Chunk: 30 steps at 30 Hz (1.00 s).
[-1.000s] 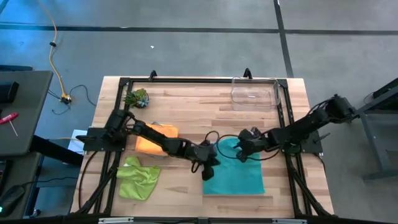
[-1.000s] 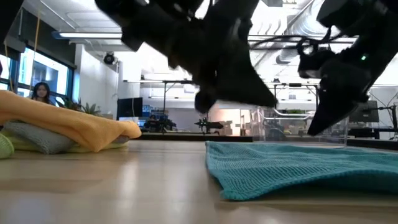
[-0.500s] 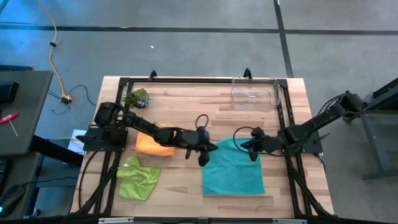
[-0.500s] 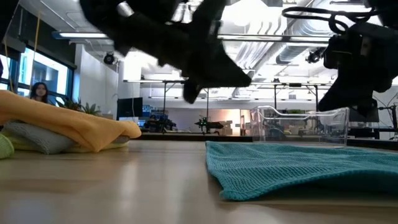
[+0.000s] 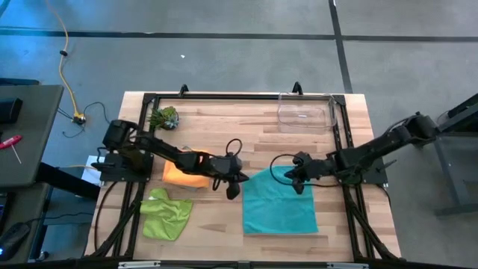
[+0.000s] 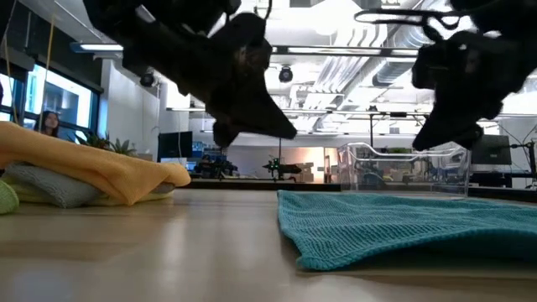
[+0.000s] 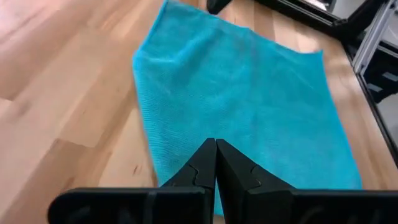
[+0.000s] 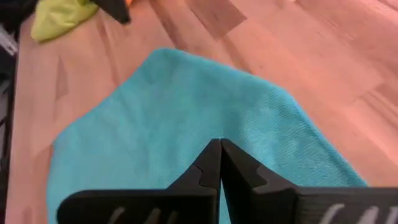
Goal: Fold microfiber towels
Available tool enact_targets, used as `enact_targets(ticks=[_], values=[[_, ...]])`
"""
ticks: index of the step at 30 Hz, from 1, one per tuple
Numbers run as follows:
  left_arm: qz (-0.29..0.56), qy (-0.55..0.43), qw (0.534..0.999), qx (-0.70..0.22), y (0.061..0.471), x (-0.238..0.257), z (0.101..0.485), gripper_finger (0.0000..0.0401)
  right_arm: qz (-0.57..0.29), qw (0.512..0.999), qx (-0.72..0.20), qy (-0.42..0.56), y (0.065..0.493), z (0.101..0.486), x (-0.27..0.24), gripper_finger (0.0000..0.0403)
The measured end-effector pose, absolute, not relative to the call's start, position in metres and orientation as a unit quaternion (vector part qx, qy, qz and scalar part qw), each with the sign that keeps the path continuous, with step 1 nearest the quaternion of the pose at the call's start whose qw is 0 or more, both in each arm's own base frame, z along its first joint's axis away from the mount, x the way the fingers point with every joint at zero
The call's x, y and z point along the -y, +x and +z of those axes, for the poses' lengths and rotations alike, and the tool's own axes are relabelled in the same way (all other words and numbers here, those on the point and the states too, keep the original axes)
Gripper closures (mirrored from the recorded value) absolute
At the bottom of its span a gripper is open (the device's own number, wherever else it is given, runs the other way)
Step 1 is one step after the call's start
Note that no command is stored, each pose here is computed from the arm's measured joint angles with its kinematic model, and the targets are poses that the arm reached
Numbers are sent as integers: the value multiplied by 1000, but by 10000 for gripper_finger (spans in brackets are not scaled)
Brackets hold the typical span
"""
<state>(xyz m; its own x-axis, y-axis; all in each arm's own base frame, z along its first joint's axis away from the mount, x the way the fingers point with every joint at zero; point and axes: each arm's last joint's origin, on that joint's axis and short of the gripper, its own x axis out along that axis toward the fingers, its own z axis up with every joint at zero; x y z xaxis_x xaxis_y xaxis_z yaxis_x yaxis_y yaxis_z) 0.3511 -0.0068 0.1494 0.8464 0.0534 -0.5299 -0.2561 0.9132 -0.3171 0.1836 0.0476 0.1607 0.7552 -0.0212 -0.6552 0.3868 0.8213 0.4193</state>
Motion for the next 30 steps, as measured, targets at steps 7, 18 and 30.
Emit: enact_targets(ticks=[7,18,30], values=[[118,-181,940,-264,335,8,161,401,-156,888,-335,275,195,172,-9,351],[122,-226,934,-249,330,48,138,401,-87,844,-427,313,231,144,31,239],[138,-285,918,-240,338,76,94,401,-70,805,-481,340,273,115,43,237]])
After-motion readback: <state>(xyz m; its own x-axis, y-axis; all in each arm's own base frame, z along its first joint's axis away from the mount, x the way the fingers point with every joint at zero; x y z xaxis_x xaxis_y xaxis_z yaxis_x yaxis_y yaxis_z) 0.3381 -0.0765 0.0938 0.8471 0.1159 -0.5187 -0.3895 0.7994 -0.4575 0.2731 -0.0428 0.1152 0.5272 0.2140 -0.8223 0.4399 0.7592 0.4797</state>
